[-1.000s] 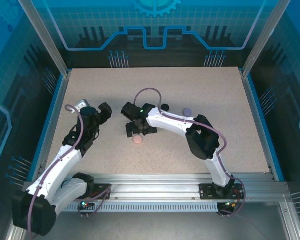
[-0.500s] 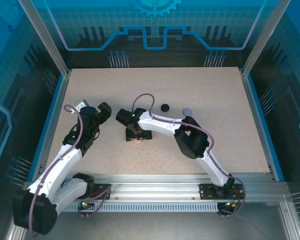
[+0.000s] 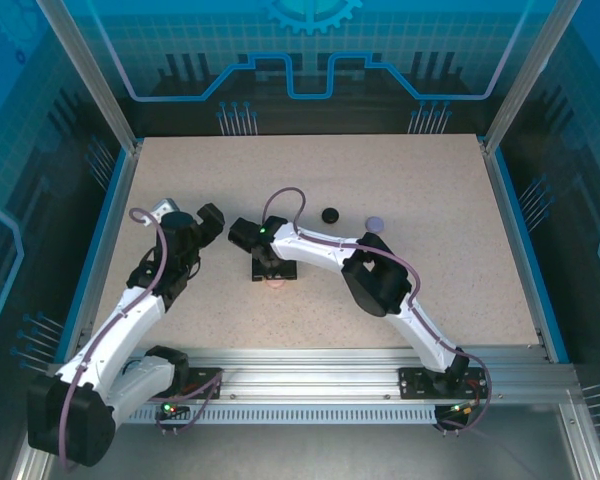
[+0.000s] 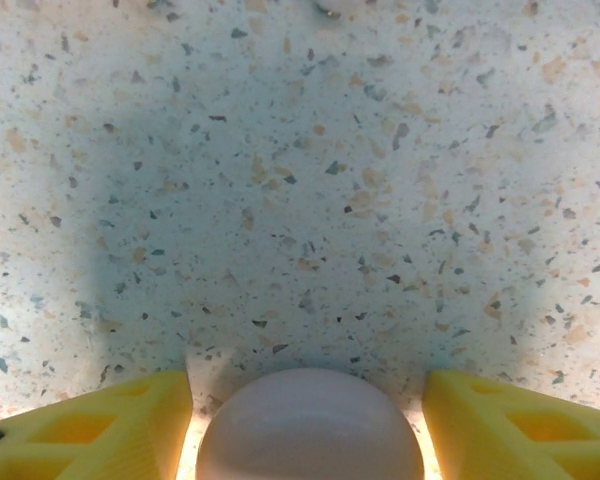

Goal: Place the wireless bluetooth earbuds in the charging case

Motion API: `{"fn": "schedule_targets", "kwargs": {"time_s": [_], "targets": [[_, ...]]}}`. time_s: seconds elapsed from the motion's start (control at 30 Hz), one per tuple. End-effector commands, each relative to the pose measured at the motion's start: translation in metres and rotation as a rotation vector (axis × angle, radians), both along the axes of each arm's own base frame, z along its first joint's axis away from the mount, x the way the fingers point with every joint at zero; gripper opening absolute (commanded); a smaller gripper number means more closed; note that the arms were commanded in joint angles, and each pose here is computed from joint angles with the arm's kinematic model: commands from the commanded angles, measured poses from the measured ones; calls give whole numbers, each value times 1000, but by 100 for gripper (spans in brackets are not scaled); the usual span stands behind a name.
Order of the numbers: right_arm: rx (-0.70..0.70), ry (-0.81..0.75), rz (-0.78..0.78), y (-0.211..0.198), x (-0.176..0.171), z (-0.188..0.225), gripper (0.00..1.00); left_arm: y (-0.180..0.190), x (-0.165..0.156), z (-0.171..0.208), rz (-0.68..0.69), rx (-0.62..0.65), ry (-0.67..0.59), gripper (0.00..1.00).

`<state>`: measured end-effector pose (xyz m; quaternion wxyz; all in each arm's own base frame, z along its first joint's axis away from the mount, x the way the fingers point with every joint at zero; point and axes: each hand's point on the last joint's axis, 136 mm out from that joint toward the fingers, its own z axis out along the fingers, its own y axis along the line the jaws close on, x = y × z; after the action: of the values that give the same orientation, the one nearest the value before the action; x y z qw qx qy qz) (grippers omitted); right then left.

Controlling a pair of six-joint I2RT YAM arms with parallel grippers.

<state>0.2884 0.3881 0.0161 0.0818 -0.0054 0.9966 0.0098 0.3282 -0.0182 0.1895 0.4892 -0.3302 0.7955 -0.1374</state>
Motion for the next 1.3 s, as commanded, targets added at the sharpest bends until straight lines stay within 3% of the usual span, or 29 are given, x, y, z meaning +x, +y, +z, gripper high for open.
{"fn": "schedule_targets", "kwargs": {"time_s": [0.0, 0.67, 0.77, 0.9, 1.27], "targets": [[-29, 41, -8, -6, -17, -8, 69, -2, 5, 4, -2, -33, -18, 99], [-45, 45, -7, -6, -30, -11, 65, -8, 11, 2, -22, -51, -20, 99], [-45, 43, -7, -6, -30, -11, 62, -8, 11, 2, -25, -55, -19, 99], [-44, 18, -13, -11, -27, -3, 50, -12, 12, 2, -41, -65, -23, 99], [4, -81, -96, -61, -6, 34, 45, -52, 20, 1, -242, -143, -37, 99]]}}
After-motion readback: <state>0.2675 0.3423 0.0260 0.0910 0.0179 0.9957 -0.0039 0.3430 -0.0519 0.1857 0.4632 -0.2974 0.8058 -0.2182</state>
